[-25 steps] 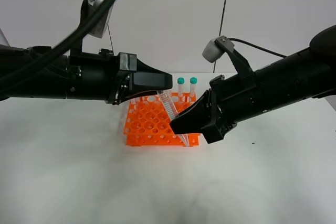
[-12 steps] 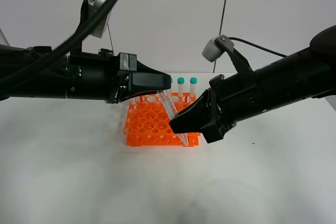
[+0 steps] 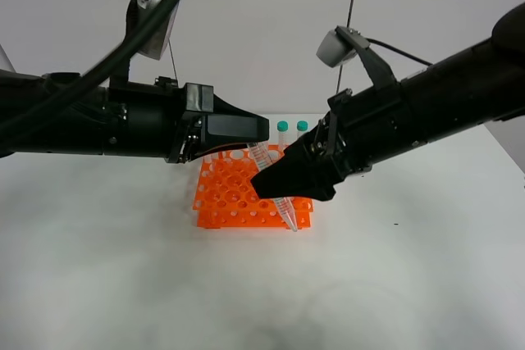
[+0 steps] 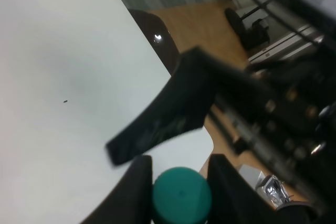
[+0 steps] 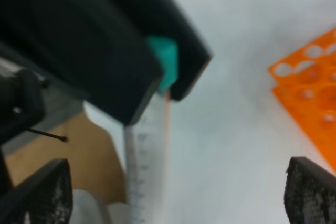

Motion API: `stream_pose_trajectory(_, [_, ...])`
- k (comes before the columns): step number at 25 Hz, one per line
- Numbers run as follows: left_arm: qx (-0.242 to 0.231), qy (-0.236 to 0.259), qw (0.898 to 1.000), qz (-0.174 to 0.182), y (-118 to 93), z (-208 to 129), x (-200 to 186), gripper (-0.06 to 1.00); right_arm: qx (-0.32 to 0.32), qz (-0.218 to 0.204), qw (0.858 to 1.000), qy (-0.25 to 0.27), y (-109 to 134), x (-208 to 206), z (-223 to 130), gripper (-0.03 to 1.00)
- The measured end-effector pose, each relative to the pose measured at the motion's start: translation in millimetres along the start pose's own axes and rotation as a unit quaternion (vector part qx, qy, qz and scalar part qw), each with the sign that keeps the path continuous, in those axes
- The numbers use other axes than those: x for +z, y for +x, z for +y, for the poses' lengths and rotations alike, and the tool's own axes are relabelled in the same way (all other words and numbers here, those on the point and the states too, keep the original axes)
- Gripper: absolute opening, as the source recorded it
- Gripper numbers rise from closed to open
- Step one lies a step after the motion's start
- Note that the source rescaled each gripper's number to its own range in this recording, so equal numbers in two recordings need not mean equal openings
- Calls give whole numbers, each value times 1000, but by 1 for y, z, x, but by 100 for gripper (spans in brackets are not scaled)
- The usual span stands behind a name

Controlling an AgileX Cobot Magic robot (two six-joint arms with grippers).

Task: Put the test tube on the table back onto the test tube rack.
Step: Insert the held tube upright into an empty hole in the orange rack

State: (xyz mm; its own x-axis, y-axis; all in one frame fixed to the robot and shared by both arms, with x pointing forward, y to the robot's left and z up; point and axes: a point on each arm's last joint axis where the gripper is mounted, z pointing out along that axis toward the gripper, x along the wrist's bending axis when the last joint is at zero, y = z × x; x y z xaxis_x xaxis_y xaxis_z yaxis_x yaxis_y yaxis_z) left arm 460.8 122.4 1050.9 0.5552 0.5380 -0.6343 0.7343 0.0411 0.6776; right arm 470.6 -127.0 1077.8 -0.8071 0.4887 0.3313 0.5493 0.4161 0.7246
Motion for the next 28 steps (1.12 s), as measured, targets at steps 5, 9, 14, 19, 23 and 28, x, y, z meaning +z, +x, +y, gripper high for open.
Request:
stream_pose_trajectory(5, [0,-1,1000,2,0,0,0,0,-11,-50,998,39,1,-20,23,88])
stream_pose_trajectory(9, [0,-1,1000,2,0,0,0,0,8,-103,992,69,-7,-27,23,88])
stream_pose_trajectory(14, [0,-1,1000,3,0,0,0,0,100,-181,975,84,-38,-38,14,88])
stream_pose_trajectory(19, [0,-1,1000,3,1,0,0,0,172,-272,943,89,-75,-64,2,88])
stream_pose_trajectory(23, [0,-1,1000,3,1,0,0,0,231,-330,908,111,-104,-89,-16,88])
stream_pose_trajectory(28, [0,-1,1000,3,1,0,0,0,300,-349,875,152,-124,-115,-41,88])
